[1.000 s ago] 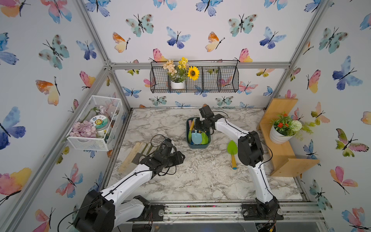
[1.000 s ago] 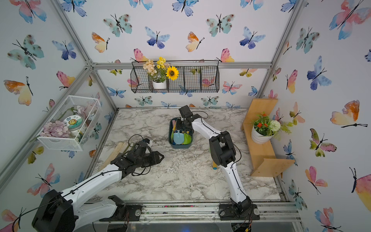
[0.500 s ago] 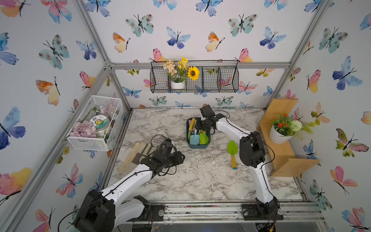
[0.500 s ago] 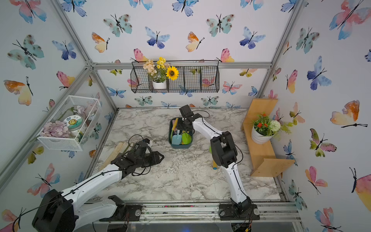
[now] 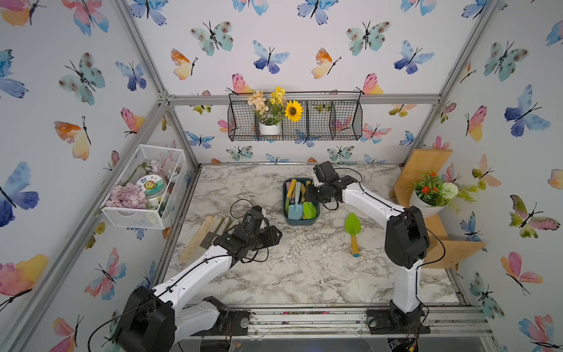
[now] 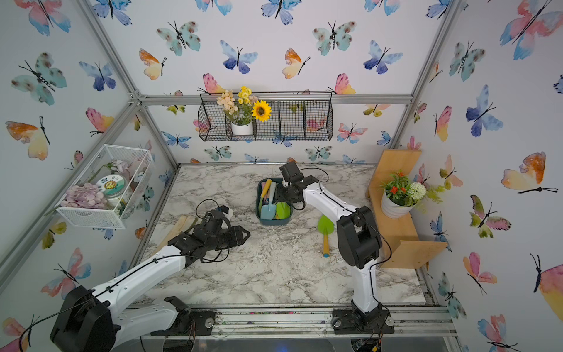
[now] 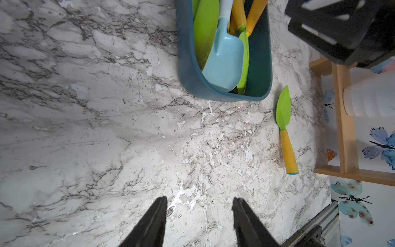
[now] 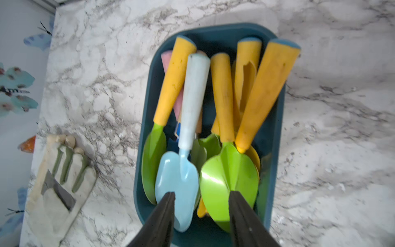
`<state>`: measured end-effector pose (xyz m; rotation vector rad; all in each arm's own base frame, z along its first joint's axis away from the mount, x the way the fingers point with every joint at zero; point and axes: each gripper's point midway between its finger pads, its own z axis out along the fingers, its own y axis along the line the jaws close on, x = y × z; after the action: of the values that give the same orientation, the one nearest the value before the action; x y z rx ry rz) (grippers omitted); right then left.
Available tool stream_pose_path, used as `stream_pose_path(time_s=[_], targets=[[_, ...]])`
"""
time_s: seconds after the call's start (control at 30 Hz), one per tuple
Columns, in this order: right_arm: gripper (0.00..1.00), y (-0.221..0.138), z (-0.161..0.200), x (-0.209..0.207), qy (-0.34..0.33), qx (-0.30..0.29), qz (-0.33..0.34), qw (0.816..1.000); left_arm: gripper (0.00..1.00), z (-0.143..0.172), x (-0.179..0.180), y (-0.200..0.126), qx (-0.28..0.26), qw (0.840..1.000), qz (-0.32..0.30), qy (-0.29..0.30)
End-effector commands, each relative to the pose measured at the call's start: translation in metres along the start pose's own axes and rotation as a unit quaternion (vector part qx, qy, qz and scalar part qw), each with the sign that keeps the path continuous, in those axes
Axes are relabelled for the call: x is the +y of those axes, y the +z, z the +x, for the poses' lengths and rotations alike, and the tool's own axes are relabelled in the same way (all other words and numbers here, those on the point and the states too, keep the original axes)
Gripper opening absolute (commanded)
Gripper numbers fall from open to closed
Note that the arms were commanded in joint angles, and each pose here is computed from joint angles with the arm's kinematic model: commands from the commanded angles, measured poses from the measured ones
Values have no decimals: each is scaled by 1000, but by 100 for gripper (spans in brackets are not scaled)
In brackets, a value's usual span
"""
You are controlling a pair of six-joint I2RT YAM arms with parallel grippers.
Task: Put the shovel into the storage box
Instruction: Place the shovel in the storage box, then pick up the shovel from the center of the board.
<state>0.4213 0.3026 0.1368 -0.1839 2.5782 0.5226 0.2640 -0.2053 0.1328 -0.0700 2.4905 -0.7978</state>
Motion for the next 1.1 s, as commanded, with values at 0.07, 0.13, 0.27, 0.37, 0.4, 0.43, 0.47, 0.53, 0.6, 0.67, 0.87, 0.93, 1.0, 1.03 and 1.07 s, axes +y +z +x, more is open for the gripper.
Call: stream_pose_path(time_s=[0.07,0.13,0.27,0.37,0.4,0.43,0.47,0.53,0.6,0.67,0.87,0.93,1.0,1.03,1.07], targets=[[49,-26,27,-25,-21,1,44,999,55,3,-19,2,14,999,6,45],[51,-35,39,-37,-19,3,58,998,55,4,-24,4,16,998,8,53],[53,-49,63,-70,2,13,84,996,55,9,-32,11,26,997,8,69],[55,-59,79,-99,25,25,111,993,55,11,-37,14,31,997,10,77],[56,-63,85,-109,31,28,123,992,55,12,-38,14,32,996,11,78],[57,-67,88,-117,38,27,132,990,55,13,-39,15,33,996,11,79],[59,-70,94,-125,45,30,140,989,55,13,-40,16,35,996,12,81],[60,-73,103,-139,59,35,149,986,55,15,-41,18,36,996,13,82],[60,-74,114,-149,69,43,155,985,55,16,-41,20,38,996,13,83],[59,-74,124,-155,75,51,161,983,55,17,-41,21,39,996,13,82],[58,-71,152,-168,90,75,177,977,55,19,-39,23,40,996,12,81],[57,-69,160,-168,96,82,173,977,55,21,-38,24,42,996,11,81],[56,-67,167,-170,100,92,173,975,55,21,-37,26,43,996,11,80],[55,-67,169,-171,102,94,175,975,55,21,-38,26,43,996,11,80],[55,-66,172,-171,104,97,174,974,55,21,-38,27,44,996,12,81]])
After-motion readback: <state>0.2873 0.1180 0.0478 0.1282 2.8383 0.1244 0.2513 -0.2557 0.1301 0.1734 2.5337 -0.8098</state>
